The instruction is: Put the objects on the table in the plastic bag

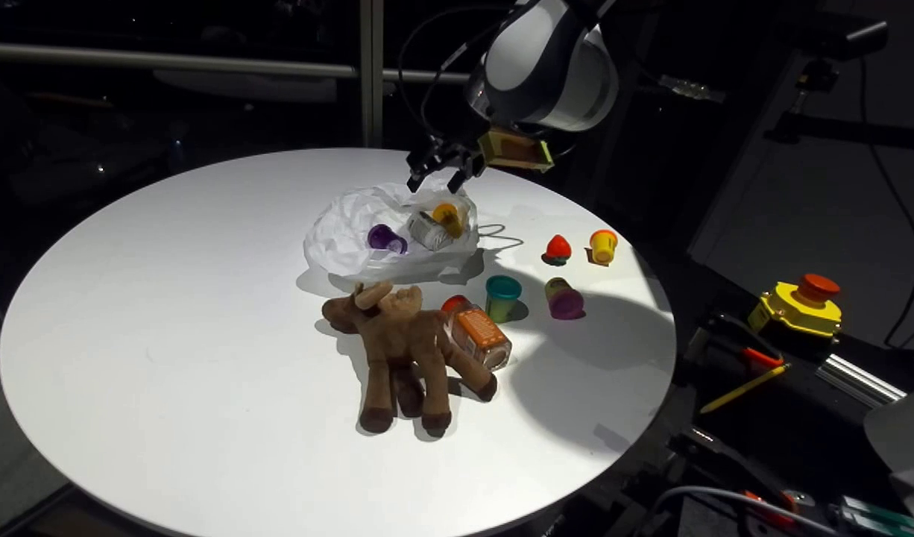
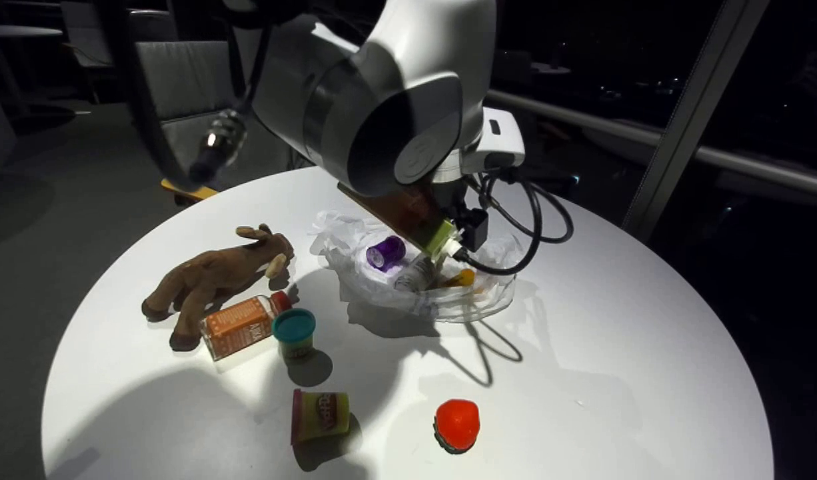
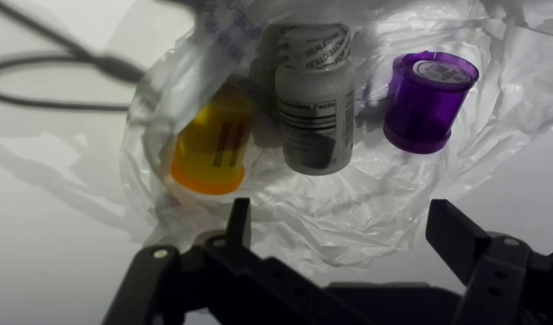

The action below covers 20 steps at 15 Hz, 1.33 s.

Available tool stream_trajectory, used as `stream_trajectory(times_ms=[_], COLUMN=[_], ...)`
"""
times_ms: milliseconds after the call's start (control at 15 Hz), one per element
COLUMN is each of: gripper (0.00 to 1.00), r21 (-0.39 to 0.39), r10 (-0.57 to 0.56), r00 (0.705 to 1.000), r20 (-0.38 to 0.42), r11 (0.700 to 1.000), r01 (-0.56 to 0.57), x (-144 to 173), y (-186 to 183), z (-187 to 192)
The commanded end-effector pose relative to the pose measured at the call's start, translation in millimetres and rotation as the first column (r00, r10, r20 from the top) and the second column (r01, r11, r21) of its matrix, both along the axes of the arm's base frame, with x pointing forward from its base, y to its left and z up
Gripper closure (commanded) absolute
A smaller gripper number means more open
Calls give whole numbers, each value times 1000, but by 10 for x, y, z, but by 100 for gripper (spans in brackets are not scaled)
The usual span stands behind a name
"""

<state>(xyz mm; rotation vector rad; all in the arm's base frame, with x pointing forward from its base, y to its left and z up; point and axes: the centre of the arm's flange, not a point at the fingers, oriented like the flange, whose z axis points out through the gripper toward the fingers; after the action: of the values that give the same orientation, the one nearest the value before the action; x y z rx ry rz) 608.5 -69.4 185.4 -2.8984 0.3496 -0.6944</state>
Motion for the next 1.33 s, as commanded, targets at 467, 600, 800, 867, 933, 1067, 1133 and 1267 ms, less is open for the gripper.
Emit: stream_trajectory(times_ms=[467,600,800,867,933,1067,1133,1267], gripper=[0,0,0,0,0,0,0,0], r21=[-122,-115,-122,-132,-141,-171,-181,-211], r10=[-370,-365,-359,-369,-376,-407,-421,-456], r00=[852,810,788,779,771,757,746,722], r20=[-369,-459,-499,-508,-514,-510,-517,-520], r11=[929,929,930,926,924,911,905,888], r01=[351,353,346,353,357,375,385,409], x=[-979,-1066,-1071,-1056,-1056,-1053,-1055,-1063], y=[-885,-839,-702,-678,-657,-656,-666,-710], z=[416,144,-117,-190,-251,-370,-415,-508])
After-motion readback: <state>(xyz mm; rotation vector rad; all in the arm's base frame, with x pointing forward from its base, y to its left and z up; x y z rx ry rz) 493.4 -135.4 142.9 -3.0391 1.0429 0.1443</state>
